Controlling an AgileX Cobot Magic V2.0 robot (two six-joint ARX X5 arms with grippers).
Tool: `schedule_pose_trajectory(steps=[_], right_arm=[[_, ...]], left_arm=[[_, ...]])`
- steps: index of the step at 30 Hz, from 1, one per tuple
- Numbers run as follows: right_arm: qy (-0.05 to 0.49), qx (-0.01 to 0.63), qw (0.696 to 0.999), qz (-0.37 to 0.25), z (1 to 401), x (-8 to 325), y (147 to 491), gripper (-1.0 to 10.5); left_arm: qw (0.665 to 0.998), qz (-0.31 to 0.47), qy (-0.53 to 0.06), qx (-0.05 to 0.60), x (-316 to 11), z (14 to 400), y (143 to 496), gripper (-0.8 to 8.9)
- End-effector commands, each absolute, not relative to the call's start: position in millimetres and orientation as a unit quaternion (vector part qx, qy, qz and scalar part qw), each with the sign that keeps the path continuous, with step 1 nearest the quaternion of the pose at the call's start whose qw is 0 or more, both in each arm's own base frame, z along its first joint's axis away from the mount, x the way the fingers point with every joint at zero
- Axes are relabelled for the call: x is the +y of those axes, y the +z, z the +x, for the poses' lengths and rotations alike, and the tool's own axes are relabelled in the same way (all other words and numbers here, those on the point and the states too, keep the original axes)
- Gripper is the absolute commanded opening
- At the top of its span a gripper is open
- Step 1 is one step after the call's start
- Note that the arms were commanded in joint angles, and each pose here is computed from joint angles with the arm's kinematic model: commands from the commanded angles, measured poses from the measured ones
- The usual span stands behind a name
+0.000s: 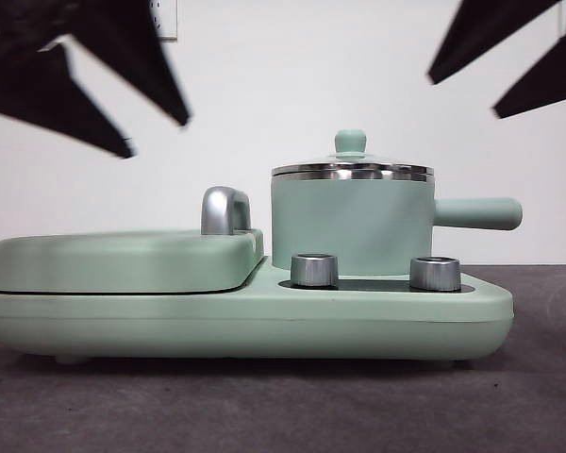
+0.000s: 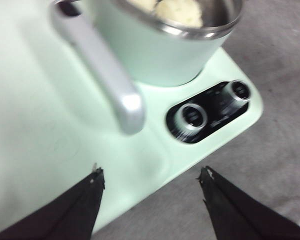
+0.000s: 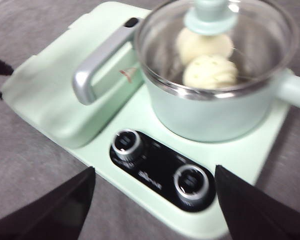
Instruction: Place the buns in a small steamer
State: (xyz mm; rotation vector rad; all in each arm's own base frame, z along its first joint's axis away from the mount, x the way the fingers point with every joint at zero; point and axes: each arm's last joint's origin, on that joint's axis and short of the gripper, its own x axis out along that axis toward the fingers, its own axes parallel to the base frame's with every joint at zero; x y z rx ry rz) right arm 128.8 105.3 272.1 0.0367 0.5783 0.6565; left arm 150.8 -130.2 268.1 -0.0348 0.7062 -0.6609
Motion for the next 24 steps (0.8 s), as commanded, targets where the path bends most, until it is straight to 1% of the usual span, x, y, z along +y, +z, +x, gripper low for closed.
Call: schedule_pose_trajectory(steps=[1,4,7,8,9,10,11,15,19,24], right_arm=[[0.342,0.274,0.899,0.011,136,116,276,3.7],[0.353,0.275,0.894,0.009,139,123,273,3.7],[0.355,0.277,0.893,0.010,140,124,272,3.7],[0.357,0.277,0.892,0.011,139,124,273,3.3],[0.359,0.275,0.892,0.011,139,124,273,2.8],[0.359,0.274,0.892,0.012,139,124,274,1.6],[0.359,0.272,0.893,0.012,138,124,274,0.0],[0.362,0.260,0.895,0.017,139,125,276,0.2],[0.387,0.266,0.882,0.026,137,125,277,0.2],[0.388,0.251,0.886,0.030,138,126,280,0.2]], left_arm=[[0.893,-0.030,-0.308,0.326,-123,143,265,2.91],[0.896,-0.018,-0.311,0.317,-118,136,266,1.84],[0.895,-0.012,-0.314,0.316,-115,133,267,1.77],[0.896,-0.010,-0.315,0.314,-115,133,268,1.73],[0.896,-0.011,-0.315,0.313,-115,133,268,1.35],[0.896,-0.012,-0.316,0.311,-115,133,269,0.39],[0.897,-0.013,-0.316,0.309,-115,133,269,0.09],[0.897,-0.013,-0.317,0.308,-115,133,270,0.15],[0.892,-0.015,-0.318,0.321,-113,130,269,0.20],[0.894,-0.018,-0.319,0.315,-114,130,270,0.19]])
